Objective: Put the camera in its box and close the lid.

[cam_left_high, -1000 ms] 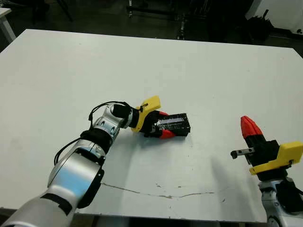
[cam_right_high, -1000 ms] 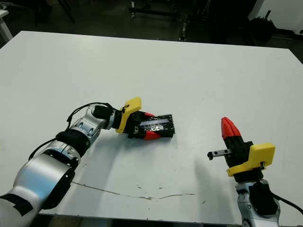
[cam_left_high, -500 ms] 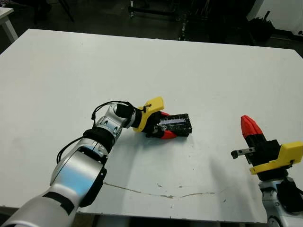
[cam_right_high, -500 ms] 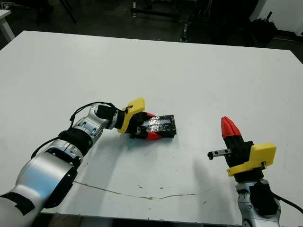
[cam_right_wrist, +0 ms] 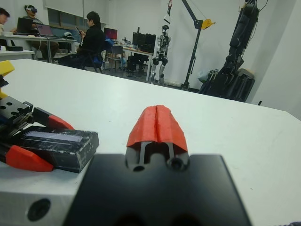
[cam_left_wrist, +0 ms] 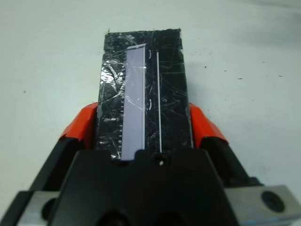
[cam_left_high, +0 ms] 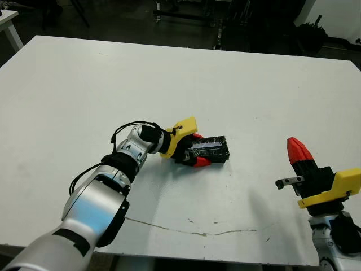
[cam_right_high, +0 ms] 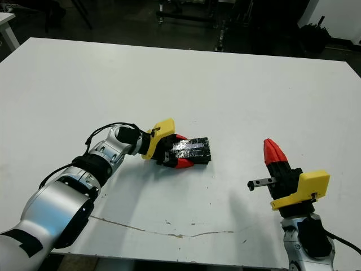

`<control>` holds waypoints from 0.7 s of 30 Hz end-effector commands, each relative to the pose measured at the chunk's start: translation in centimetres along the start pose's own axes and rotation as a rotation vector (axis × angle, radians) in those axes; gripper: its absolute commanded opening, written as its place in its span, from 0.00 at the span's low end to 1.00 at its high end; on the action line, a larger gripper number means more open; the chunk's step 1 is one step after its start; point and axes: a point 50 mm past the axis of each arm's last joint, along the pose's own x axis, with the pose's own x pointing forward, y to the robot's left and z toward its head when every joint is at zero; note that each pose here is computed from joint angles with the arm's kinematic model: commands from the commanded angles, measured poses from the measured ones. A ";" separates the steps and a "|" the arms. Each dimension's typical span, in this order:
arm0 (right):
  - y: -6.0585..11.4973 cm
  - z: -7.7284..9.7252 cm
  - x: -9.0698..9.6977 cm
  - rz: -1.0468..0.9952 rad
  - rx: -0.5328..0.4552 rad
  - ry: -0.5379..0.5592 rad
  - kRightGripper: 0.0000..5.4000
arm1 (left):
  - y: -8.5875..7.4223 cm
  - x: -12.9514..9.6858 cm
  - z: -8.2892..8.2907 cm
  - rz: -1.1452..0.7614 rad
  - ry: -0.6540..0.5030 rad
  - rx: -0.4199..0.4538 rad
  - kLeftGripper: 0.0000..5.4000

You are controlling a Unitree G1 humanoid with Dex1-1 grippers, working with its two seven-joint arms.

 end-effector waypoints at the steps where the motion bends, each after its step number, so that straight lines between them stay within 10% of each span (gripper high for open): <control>1: -0.3 -0.2 -0.2 -0.002 -0.004 0.029 0.00 | -4.2 5.1 -0.3 -0.173 0.035 -0.031 0.83; 9: -0.3 -0.3 -0.2 0.000 -0.013 0.017 0.00 | -4.5 5.2 -0.6 -0.194 0.022 -0.087 1.00; 21: -0.4 -0.3 -0.3 -0.003 -0.020 0.023 0.00 | -4.2 4.7 -0.2 -0.211 -0.042 -0.092 1.00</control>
